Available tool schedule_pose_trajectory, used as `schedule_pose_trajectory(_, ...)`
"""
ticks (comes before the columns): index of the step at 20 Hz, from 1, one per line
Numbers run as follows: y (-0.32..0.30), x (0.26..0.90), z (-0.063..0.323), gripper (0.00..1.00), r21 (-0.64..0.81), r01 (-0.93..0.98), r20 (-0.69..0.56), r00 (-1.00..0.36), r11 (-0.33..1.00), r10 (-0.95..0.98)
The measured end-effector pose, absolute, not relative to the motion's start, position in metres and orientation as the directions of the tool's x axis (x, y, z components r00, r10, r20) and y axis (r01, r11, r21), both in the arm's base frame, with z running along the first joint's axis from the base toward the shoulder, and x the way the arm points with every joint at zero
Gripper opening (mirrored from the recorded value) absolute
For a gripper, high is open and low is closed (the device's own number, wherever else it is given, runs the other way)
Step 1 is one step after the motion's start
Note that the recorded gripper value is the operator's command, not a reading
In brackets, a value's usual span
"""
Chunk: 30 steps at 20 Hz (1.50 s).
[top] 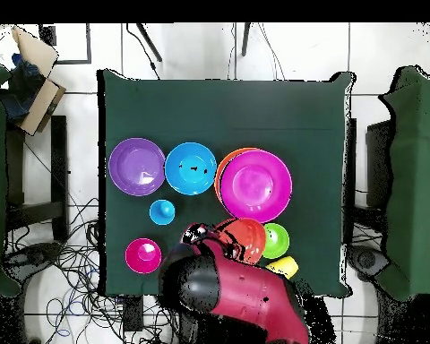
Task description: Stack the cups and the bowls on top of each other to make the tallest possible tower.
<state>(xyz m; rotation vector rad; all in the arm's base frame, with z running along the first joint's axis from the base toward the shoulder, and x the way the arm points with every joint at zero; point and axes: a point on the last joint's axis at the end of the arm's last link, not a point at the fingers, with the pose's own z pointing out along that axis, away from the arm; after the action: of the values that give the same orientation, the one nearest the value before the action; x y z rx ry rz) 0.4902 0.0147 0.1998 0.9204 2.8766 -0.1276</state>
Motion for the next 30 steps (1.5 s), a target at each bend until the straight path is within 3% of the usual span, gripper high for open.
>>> schedule_pose_trajectory(7,-0.057,0.507,0.211,0.0,-0.016,0.653,-0.067,-0.756,0.757,0.651)
schedule_pose_trajectory(14,-0.099,0.536,0.233,0.0,0.001,0.607,-0.01,-0.795,0.795,0.607)
schedule_pose_trajectory(22,-0.107,0.593,0.25,0.0,0.042,0.535,-0.057,-0.842,0.844,0.537)
schedule_pose_trajectory(30,-0.105,0.663,0.24,0.0,0.063,0.451,-0.108,-0.884,0.89,0.456)
